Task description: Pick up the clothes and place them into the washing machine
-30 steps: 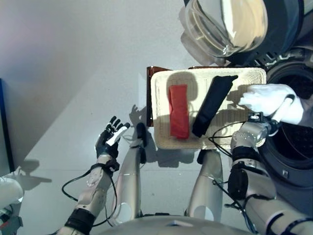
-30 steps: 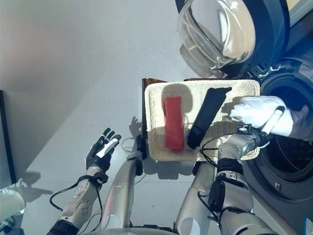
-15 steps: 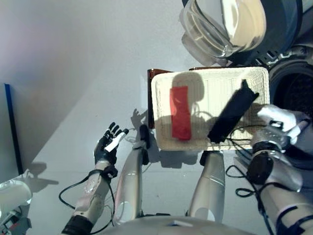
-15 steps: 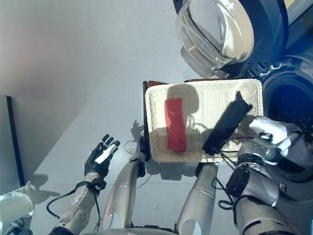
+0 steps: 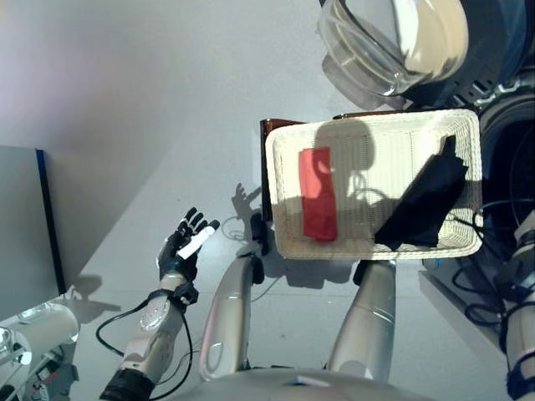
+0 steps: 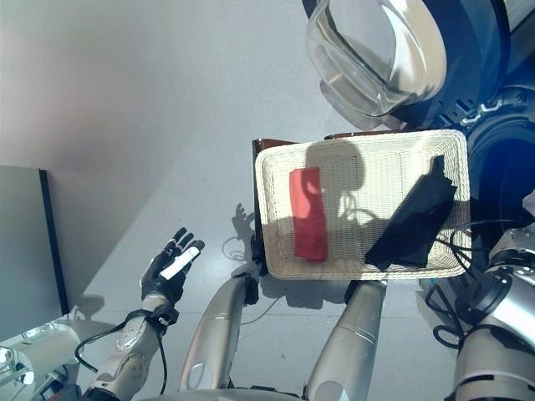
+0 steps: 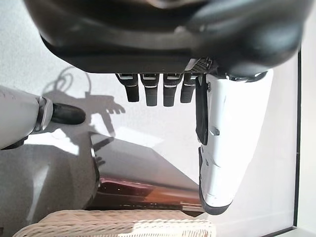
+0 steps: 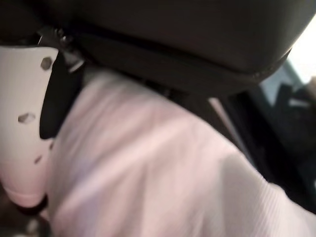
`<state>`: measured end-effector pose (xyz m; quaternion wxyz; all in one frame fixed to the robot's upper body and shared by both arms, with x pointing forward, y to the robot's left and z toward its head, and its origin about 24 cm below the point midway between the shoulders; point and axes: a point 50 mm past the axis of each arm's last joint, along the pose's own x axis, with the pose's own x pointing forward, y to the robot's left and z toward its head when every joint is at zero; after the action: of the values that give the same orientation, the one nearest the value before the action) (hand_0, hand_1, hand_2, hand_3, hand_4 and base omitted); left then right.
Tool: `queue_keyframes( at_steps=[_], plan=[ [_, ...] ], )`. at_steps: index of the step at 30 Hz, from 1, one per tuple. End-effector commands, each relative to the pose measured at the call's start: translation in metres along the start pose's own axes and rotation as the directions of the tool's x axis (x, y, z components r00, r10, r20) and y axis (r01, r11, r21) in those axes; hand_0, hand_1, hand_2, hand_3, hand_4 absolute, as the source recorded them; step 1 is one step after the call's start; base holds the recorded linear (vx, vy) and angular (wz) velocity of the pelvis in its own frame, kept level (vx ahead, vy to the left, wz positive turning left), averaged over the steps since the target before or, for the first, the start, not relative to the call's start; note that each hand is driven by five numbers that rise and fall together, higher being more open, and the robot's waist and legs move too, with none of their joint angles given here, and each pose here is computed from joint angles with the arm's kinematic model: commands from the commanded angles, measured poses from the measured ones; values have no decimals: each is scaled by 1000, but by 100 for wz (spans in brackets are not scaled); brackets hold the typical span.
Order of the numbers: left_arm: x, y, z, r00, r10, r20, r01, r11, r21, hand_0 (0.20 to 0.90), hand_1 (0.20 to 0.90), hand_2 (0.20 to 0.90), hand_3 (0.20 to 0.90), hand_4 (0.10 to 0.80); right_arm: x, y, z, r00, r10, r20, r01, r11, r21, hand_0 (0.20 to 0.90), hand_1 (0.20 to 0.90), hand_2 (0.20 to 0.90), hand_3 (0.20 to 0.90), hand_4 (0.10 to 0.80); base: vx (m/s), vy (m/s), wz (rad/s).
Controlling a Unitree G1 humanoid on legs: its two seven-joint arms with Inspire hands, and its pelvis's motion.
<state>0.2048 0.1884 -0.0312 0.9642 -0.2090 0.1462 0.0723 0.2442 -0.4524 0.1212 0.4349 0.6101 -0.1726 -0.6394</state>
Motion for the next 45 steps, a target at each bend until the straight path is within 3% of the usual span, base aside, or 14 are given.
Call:
queue_keyframes(
  at_steps=[1, 14, 18, 23, 24, 30, 33, 35, 36, 43, 45],
  plan=[
    [-14, 16, 13, 995, 55, 83, -55, 998, 5, 900, 900, 900, 900, 800, -3, 35, 59, 962, 136, 236, -136, 991, -15, 900, 900, 900, 900, 800, 43, -14, -5],
    [-10, 17, 19, 993, 56, 108, -54, 998, -28, 900, 900, 900, 900, 800, -10, 25, 13, 963, 235, 128, -224, 970, -100, 900, 900, 900, 900, 800, 2, 0, 0],
    [-8, 19, 24, 991, 53, 123, -52, 999, -13, 900, 900, 900, 900, 800, -4, 9, -4, 963, 262, 70, -224, 914, -337, 900, 900, 900, 900, 800, 5, -14, 14],
    [-8, 25, 35, 983, 62, 170, -64, 998, 8, 900, 900, 900, 900, 800, -11, -30, -55, 890, 443, -103, -376, 589, -715, 900, 900, 900, 900, 800, -19, -18, 1],
    [-8, 28, 36, 980, 76, 182, -78, 997, 8, 900, 900, 900, 900, 800, -16, -43, -70, 856, 487, -172, -412, 442, -797, 900, 900, 900, 900, 800, -35, -26, -8],
    [-12, 39, 43, 972, 95, 217, -102, 995, 22, 900, 900, 900, 900, 800, -39, -76, -102, 670, 609, -424, -460, -108, -881, 900, 900, 900, 900, 800, -14, -9, 4],
    [-16, 47, 46, 965, 116, 236, -129, 991, 41, 900, 900, 900, 900, 800, -58, -87, -108, 503, 667, -550, -350, -425, -835, 900, 900, 900, 900, 800, -3, -16, -3],
    [-19, 55, 53, 953, 139, 270, -161, 985, 61, 900, 900, 900, 900, 800, -75, -91, -102, 294, 692, -659, -69, -672, -737, 900, 900, 900, 900, 800, 3, -36, -1],
    [-19, 55, 52, 953, 139, 270, -161, 985, 61, 900, 900, 900, 900, 800, -75, -91, -102, 295, 692, -659, -68, -672, -737, 900, 900, 900, 900, 800, 0, -32, 7],
    [-21, 57, 65, 938, 121, 324, -162, 982, 102, 900, 900, 900, 900, 800, -80, -74, -92, 119, 687, -717, 420, -689, -590, 900, 900, 900, 900, 800, -3, -11, 4],
    [-23, 56, 66, 943, 92, 319, -136, 983, 120, 900, 900, 900, 900, 800, -77, -70, -87, 72, 608, -790, 635, -639, -434, 900, 900, 900, 900, 800, 0, 0, 0]
  ],
)
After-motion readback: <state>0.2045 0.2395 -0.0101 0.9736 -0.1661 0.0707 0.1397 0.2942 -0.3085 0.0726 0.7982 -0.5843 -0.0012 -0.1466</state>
